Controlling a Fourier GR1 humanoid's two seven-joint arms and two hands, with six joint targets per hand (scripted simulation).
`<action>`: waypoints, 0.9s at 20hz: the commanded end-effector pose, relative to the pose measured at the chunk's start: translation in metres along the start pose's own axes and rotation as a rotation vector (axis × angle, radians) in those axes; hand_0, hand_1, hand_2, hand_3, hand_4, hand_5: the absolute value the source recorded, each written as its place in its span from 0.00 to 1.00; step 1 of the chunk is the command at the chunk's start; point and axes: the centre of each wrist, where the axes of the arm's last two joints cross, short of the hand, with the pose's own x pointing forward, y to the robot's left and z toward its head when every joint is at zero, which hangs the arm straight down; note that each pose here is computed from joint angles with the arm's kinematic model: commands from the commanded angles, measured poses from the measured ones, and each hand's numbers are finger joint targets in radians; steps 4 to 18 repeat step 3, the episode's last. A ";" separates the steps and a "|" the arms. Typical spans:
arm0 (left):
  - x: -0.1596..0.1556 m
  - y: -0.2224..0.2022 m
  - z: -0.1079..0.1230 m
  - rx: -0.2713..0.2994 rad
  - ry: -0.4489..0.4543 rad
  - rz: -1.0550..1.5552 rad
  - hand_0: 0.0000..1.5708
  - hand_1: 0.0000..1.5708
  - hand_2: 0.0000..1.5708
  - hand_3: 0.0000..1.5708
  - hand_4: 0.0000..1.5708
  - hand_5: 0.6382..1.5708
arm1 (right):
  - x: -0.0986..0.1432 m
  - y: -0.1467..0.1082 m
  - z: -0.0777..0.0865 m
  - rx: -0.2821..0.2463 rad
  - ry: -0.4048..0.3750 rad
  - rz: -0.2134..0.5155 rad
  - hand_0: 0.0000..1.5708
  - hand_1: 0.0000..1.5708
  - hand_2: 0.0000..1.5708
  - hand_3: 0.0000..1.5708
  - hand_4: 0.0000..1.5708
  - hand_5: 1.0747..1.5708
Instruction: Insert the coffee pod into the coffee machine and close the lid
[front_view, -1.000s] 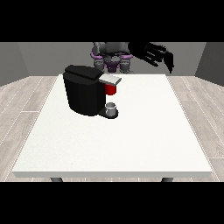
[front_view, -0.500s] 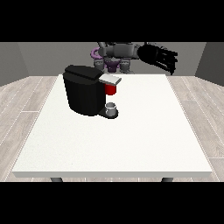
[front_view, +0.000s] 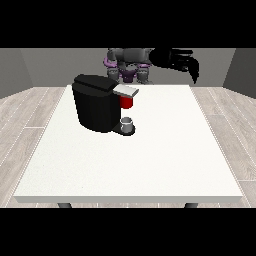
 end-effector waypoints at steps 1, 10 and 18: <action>-0.009 -0.003 0.007 0.035 0.066 0.019 0.00 0.00 0.00 0.00 0.17 1.00 | -0.013 0.037 0.011 0.067 -0.043 -0.065 0.00 0.00 0.00 0.00 0.12 1.00; -0.028 0.010 0.034 0.070 0.136 0.031 0.00 0.00 0.00 0.00 0.17 1.00 | -0.032 0.051 0.027 0.127 0.026 -0.113 0.00 0.00 0.00 0.00 0.17 1.00; -0.028 0.010 0.034 0.070 0.136 0.031 0.00 0.00 0.00 0.00 0.17 1.00 | -0.032 0.051 0.027 0.127 0.026 -0.113 0.00 0.00 0.00 0.00 0.17 1.00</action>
